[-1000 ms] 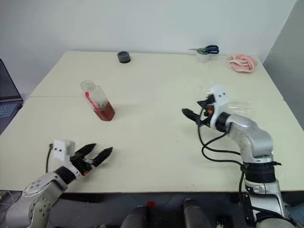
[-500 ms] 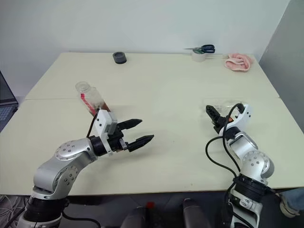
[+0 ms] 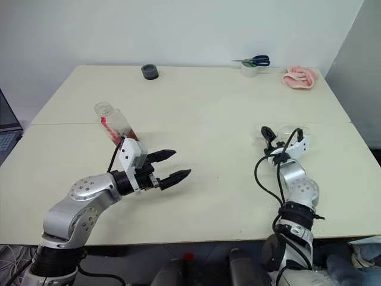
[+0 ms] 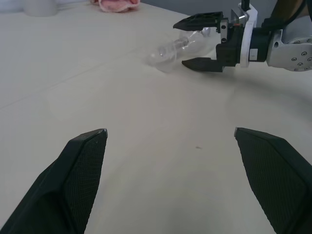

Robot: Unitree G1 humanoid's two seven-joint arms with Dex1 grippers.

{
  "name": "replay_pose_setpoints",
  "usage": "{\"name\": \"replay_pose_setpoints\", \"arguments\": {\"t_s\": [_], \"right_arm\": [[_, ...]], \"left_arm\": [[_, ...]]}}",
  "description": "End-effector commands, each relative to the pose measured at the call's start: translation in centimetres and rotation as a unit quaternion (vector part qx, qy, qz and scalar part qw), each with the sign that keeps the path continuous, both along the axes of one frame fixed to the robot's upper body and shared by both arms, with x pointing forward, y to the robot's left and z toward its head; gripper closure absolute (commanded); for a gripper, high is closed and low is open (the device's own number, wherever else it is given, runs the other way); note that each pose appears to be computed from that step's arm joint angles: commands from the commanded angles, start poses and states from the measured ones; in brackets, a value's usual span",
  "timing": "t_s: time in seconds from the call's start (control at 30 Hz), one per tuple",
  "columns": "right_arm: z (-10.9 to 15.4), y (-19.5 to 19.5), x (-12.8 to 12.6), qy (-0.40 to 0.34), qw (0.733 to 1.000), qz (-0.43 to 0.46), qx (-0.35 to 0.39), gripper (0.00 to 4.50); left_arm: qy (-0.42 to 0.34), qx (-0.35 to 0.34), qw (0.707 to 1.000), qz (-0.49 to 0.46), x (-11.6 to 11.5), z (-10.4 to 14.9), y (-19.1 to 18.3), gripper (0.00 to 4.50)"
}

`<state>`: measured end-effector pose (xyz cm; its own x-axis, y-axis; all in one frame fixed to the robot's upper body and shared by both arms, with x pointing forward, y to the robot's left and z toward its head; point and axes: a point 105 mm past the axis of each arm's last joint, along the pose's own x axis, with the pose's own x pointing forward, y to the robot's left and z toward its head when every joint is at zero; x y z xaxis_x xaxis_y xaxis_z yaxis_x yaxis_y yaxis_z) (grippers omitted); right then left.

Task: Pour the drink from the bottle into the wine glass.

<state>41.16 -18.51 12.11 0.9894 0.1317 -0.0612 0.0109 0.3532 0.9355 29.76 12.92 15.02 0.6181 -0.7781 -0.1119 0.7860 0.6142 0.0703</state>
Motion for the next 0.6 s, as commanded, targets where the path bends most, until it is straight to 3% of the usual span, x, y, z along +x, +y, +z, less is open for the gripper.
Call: {"name": "replay_pose_setpoints", "arguments": {"t_s": [0.03, 0.33, 0.43, 0.6], "right_arm": [[1.1, -0.7, 1.2, -0.023, 0.999, -0.023, 0.027, 0.00], [1.0, -1.1, 3.5, -0.022, 0.993, -0.065, 0.092, 0.00], [0.1, -1.2, 3.9, -0.002, 0.991, -0.082, 0.105, 0.57], [-0.6, -1.2, 4.1, 0.007, 0.989, -0.093, 0.113, 2.32]], "left_arm": [[-0.034, 0.007, 0.999, 0.003, -0.3, 1.4, 0.3, 0.02], [-0.047, 0.013, 0.999, 0.017, -0.3, 1.9, 0.8, 0.02], [-0.055, 0.012, 0.998, 0.013, -0.5, 2.5, 0.7, 0.00], [-0.065, 0.010, 0.998, -0.001, -0.8, 3.2, 0.2, 0.00]]}}
